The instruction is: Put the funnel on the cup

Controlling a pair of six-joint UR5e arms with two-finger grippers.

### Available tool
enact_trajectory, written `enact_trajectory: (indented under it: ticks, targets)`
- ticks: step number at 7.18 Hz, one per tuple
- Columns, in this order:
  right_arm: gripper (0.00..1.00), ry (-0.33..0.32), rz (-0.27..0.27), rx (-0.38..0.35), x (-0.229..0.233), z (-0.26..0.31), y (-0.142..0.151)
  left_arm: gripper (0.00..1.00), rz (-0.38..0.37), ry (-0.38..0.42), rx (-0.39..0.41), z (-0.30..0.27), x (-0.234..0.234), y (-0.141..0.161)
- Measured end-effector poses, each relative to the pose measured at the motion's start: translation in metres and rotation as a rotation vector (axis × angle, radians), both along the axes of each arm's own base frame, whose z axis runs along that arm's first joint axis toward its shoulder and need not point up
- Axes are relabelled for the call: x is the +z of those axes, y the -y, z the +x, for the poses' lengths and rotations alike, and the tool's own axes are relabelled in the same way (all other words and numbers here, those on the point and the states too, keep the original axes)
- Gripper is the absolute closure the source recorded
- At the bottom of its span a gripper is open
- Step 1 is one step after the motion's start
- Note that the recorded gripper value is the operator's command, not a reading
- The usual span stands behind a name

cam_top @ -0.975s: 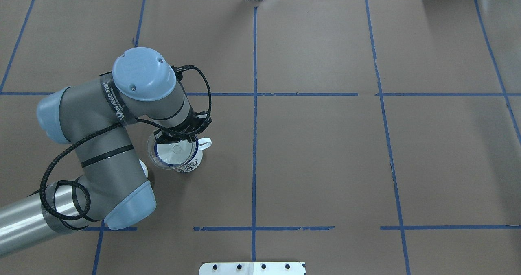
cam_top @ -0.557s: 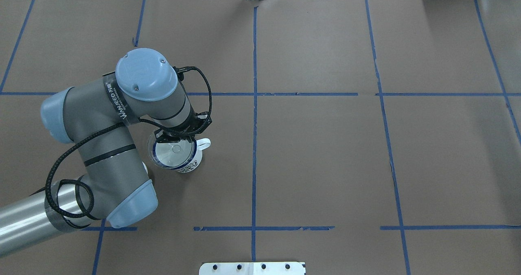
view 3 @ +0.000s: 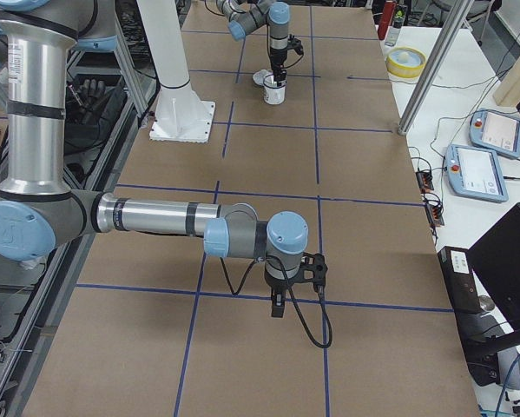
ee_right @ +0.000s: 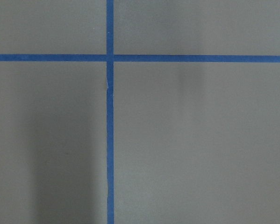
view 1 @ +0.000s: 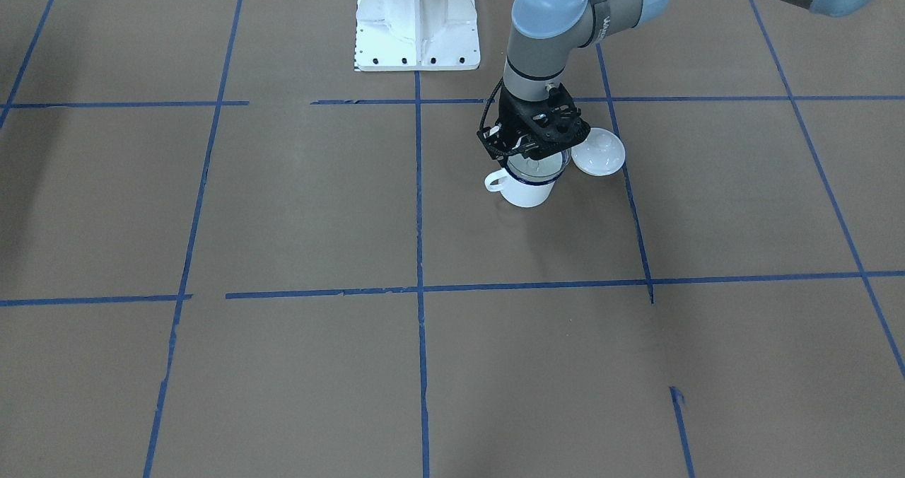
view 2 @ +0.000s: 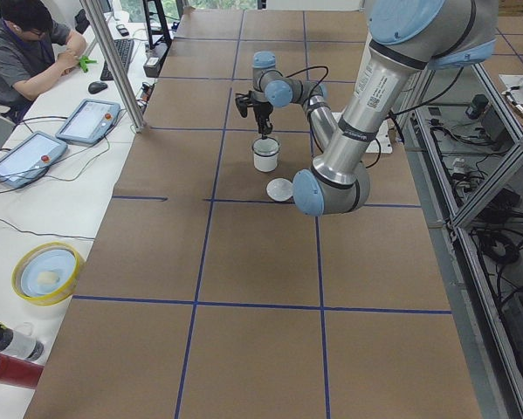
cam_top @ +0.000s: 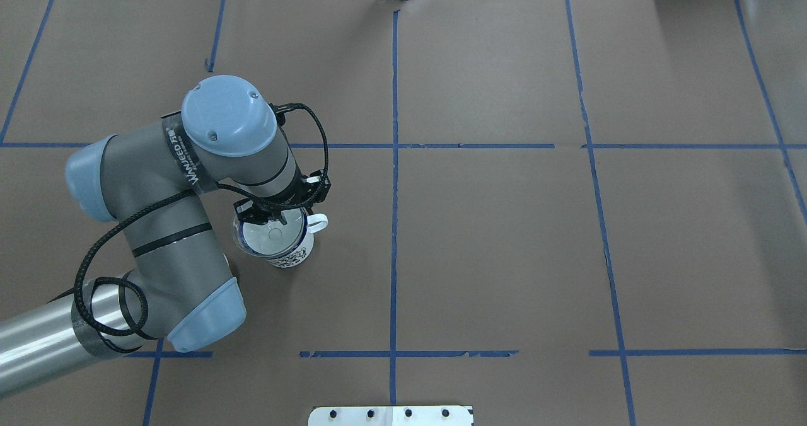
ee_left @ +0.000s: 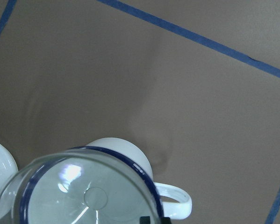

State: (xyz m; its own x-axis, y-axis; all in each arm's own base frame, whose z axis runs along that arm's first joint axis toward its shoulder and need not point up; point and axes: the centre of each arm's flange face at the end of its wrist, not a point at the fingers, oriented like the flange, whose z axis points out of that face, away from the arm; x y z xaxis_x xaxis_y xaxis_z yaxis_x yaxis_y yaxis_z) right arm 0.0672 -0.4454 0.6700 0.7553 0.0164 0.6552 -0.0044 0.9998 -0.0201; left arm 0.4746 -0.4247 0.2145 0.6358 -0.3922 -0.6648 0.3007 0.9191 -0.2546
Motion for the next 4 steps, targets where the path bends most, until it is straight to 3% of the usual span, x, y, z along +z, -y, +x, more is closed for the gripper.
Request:
enact_trajectory:
  ticks: [2, 4]
  targets:
    - [0.0, 0.0, 0.0, 0.0, 0.0, 0.0, 0.0, 0.0, 0.005, -0.006, -0.014, -0.008, -0.003, 0.005]
    - [0.0, 0.0, 0.0, 0.0, 0.0, 0.0, 0.0, 0.0, 0.072, -0.038, -0.033, -0.049, -0.017, 0.021]
